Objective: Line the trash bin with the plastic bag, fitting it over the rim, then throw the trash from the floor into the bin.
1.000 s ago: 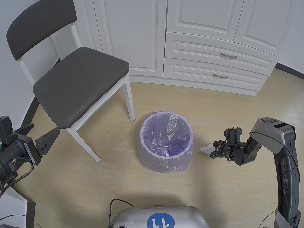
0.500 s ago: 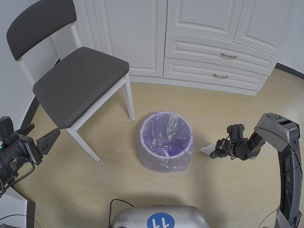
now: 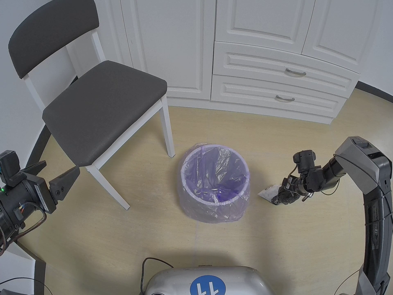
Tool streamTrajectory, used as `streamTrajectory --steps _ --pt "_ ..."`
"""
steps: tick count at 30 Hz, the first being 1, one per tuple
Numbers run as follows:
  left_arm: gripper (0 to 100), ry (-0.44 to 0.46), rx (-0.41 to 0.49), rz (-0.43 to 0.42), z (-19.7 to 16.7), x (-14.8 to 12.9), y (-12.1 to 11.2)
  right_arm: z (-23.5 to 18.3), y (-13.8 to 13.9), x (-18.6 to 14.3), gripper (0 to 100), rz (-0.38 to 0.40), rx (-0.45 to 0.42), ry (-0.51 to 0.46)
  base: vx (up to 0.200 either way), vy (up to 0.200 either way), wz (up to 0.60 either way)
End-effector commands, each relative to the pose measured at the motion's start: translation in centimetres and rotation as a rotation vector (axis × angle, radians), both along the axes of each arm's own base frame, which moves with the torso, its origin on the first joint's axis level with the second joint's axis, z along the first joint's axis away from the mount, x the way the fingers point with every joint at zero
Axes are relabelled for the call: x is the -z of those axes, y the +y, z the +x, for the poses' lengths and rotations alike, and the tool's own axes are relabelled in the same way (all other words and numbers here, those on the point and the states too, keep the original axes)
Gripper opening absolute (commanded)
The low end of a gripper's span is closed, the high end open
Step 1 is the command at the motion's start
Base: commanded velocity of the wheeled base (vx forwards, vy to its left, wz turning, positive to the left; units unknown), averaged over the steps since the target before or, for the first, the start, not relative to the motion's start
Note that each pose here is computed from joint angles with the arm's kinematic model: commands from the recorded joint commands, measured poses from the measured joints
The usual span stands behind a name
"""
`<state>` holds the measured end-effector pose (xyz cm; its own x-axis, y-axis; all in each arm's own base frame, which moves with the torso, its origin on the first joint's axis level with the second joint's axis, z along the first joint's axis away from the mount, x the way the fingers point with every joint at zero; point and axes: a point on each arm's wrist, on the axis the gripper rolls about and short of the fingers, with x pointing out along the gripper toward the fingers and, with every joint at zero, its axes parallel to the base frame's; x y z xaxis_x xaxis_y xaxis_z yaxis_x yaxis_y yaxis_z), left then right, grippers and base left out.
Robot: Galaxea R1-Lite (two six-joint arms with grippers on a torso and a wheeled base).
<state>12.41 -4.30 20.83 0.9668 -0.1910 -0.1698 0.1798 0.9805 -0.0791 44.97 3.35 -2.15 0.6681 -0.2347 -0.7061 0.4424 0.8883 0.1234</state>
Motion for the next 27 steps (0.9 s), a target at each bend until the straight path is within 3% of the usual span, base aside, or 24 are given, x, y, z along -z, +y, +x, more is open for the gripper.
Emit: streamTrajectory --steps 1,15,27 --pt "100 0.018 -0.013 0.007 0.4 0.3 0.0 2.6 -0.4 -0.4 100 0.002 0.001 0.026 0.0 0.0 0.0" --pt "100 0.059 -0.018 0.023 1.3 0.9 -0.2 3.6 -1.5 1.5 100 0.077 -0.074 0.116 0.0 0.0 0.0" --pt "100 0.069 -0.017 0.029 1.5 1.1 -0.3 4.8 -1.2 3.7 100 0.106 -0.024 0.206 0.0 0.0 0.0"
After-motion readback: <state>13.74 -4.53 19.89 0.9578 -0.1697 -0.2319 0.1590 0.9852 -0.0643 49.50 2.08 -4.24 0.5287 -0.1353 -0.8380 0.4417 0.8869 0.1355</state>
